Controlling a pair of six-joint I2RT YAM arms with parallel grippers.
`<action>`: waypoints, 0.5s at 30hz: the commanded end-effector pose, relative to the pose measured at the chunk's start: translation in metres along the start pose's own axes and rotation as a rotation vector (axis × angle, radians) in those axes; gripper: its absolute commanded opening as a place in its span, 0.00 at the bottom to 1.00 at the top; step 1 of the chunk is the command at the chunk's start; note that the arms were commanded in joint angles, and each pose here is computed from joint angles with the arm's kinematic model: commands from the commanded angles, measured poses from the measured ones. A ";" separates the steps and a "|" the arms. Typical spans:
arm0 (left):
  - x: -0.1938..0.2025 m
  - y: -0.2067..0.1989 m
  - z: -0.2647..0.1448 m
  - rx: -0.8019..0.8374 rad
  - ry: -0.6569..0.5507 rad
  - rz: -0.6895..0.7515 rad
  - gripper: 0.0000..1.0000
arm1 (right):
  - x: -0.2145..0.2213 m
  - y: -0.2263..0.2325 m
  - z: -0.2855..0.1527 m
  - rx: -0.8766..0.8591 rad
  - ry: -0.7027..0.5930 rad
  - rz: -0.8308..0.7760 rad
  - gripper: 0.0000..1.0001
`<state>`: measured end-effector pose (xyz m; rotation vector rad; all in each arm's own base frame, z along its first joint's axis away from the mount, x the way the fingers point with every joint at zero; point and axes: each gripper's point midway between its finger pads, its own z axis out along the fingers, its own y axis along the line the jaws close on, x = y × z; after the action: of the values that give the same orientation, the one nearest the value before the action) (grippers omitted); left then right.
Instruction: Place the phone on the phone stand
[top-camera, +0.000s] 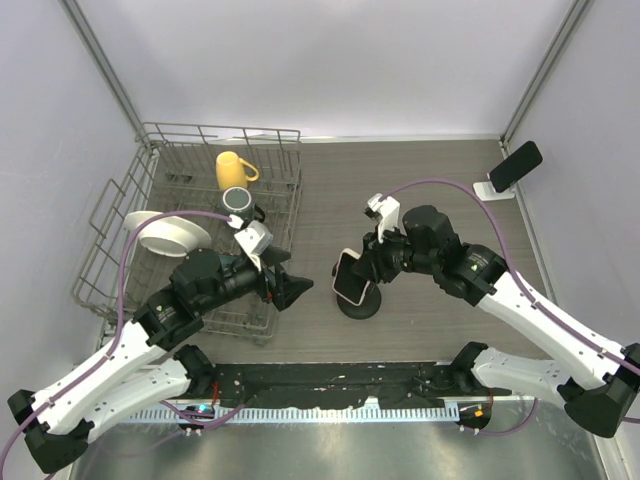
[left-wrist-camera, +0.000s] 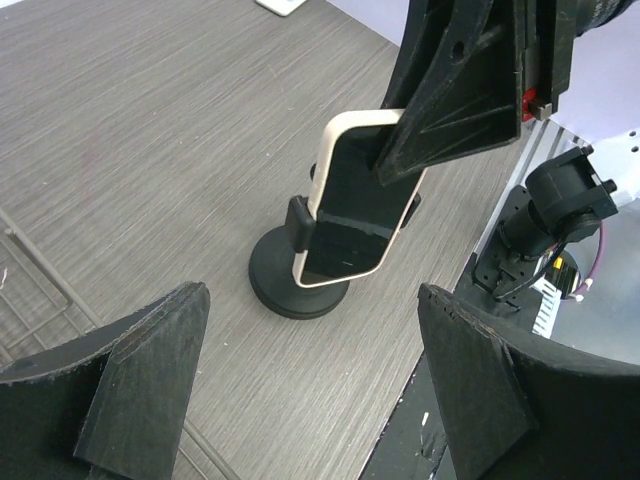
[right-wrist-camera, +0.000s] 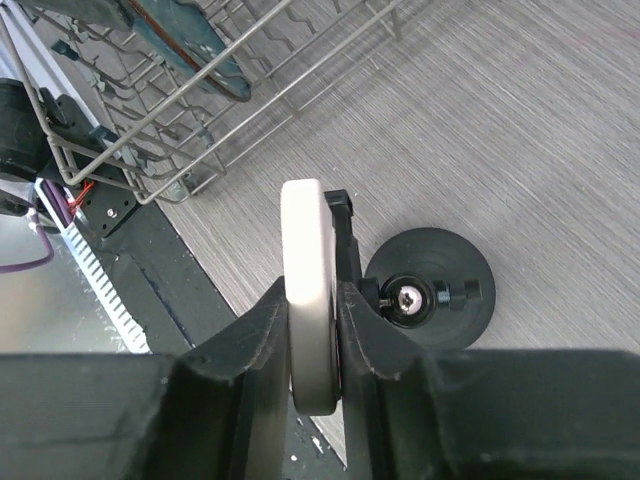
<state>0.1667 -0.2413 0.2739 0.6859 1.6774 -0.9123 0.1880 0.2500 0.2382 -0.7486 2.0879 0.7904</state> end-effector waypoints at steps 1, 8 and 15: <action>-0.018 -0.008 -0.002 0.030 -0.039 0.016 0.89 | -0.004 0.011 0.002 -0.136 -0.024 -0.077 0.22; -0.023 -0.014 -0.005 0.064 -0.053 0.029 0.89 | -0.019 -0.004 -0.019 -0.032 -0.070 -0.125 0.01; -0.030 -0.026 -0.005 0.129 -0.075 0.050 0.89 | -0.049 -0.094 -0.067 0.523 -0.200 -0.083 0.01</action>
<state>0.1585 -0.2458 0.2740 0.7316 1.6693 -0.9540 0.2043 0.2177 0.2435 -0.7563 2.0139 0.6169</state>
